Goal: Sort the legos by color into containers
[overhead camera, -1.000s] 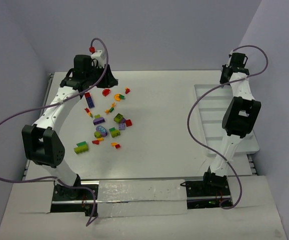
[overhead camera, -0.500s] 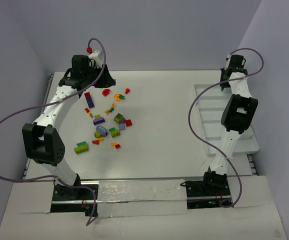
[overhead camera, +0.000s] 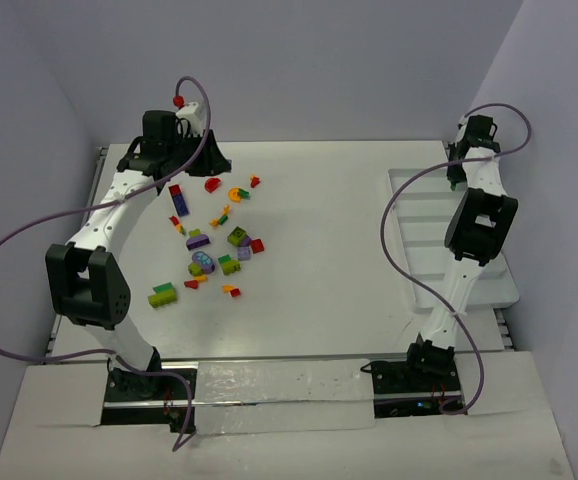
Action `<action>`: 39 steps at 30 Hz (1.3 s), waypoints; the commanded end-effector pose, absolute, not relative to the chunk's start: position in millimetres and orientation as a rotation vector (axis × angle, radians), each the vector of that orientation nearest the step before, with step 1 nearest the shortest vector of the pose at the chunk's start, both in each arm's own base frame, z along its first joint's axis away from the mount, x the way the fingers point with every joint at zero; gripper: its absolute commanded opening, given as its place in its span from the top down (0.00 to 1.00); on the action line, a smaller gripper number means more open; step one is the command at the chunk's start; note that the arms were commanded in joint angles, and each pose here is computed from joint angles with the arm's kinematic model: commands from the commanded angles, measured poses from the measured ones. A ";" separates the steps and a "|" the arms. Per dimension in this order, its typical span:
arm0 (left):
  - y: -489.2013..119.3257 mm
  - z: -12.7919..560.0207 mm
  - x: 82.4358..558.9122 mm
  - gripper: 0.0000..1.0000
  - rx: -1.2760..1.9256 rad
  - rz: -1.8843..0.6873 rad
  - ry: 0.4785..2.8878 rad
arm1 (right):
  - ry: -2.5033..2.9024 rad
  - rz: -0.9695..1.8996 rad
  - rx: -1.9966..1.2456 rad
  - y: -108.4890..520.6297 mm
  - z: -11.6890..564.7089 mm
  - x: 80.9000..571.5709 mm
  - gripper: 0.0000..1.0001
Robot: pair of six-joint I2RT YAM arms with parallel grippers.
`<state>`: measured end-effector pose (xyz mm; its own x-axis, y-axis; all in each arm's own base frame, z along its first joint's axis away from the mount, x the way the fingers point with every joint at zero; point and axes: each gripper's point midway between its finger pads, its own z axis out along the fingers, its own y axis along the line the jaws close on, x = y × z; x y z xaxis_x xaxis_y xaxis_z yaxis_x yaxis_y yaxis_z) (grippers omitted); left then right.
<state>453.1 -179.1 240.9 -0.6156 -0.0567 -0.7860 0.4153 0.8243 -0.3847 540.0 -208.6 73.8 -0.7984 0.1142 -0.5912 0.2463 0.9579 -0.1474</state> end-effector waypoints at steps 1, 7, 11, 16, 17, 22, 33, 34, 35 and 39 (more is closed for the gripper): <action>-181.4 259.5 460.3 1.00 0.278 -0.715 2.089 | 2.462 -0.360 0.269 -230.5 86.2 544.8 0.90; -180.1 257.0 461.0 1.00 0.273 -0.709 2.097 | 2.460 -0.407 0.284 -241.4 84.9 543.6 0.56; -179.8 256.6 461.6 1.00 0.272 -0.711 2.102 | 2.451 -0.426 0.287 -244.2 90.1 543.4 0.38; -178.6 258.3 460.2 0.98 0.267 -0.733 2.096 | 2.431 -0.370 0.273 -232.8 109.3 541.4 0.28; -178.7 260.9 458.7 0.98 0.265 -0.754 2.084 | 2.410 -0.319 0.259 -222.2 121.8 541.3 0.28; -190.2 273.1 436.5 0.96 0.269 -0.991 2.037 | 2.272 0.028 0.044 -120.9 198.4 537.1 0.23; -228.4 298.3 378.0 1.00 0.180 -1.677 1.977 | 2.008 0.616 -0.545 146.6 293.8 464.7 0.10; -229.8 301.2 370.7 1.00 0.178 -1.734 1.968 | 1.983 0.644 -0.613 167.0 296.8 455.0 0.10; -230.8 302.9 366.8 1.00 0.166 -1.773 1.960 | 1.966 0.671 -0.661 183.5 298.9 445.7 0.10; -233.9 307.0 350.0 1.00 0.154 -1.896 1.935 | 1.850 0.734 -0.898 236.3 305.8 406.4 0.10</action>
<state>380.0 -227.5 252.8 -0.8988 -0.2691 -0.3461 0.2875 0.2340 -0.9287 436.6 205.2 301.2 -0.3992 -0.2121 -0.8920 -0.7125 0.6840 0.1562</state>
